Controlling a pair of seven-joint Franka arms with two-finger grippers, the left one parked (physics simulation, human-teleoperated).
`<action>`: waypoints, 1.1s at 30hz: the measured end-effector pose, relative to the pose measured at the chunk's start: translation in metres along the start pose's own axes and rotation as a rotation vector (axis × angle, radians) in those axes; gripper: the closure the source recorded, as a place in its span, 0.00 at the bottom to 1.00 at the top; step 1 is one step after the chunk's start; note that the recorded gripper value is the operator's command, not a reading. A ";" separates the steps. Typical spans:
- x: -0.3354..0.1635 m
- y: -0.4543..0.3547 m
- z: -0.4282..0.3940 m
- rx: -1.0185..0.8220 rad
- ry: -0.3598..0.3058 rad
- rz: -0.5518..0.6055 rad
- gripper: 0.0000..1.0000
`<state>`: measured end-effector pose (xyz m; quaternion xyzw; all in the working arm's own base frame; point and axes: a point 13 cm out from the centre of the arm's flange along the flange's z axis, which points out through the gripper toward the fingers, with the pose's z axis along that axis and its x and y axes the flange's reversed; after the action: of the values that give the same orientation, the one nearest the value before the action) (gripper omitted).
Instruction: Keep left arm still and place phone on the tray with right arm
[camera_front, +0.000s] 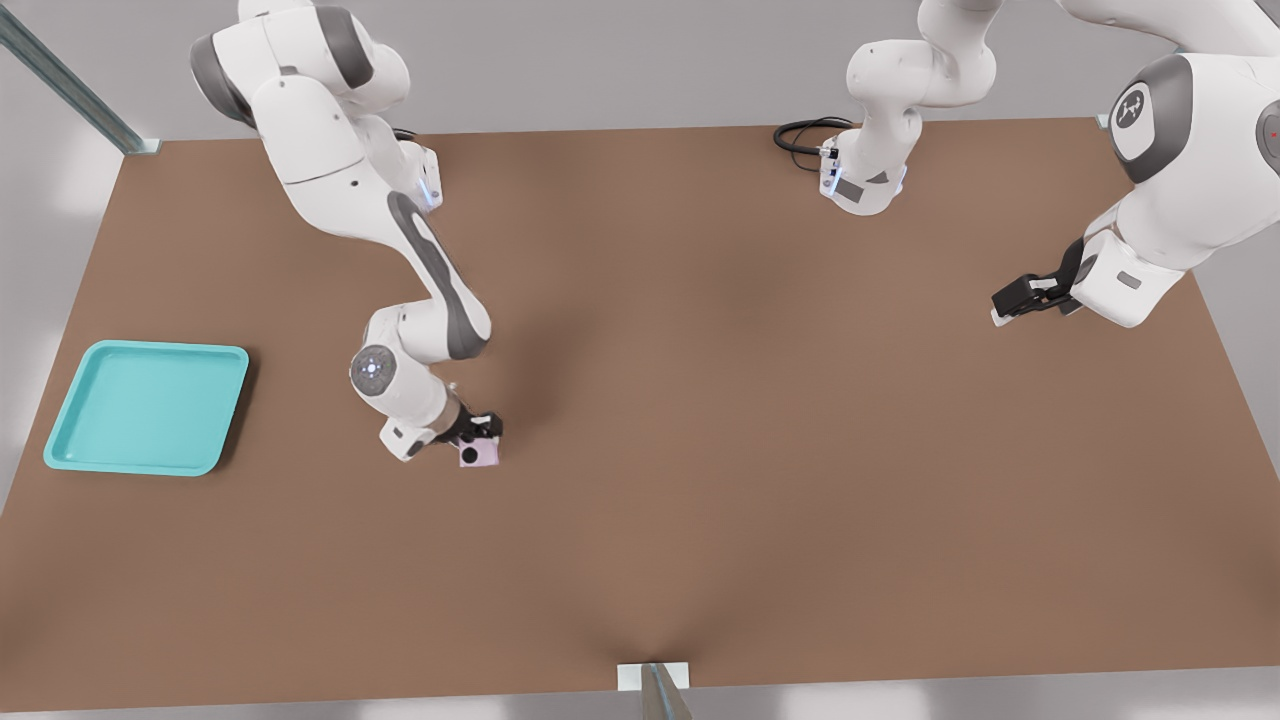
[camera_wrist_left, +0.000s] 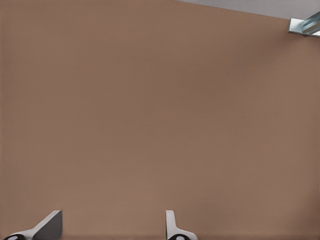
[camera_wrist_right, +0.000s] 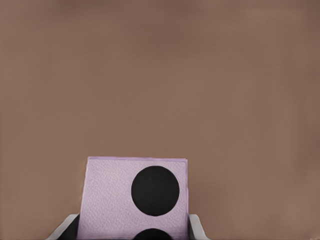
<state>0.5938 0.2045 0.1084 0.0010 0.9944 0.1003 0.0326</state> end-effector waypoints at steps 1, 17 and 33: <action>-0.013 -0.027 -0.021 0.004 -0.022 0.030 0.18; 0.089 -0.444 -0.182 0.156 -0.008 0.311 0.21; -0.071 -0.297 -0.387 0.312 -0.222 -0.233 0.00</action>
<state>0.6412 -0.1644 0.4319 -0.0980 0.9815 -0.0600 0.1528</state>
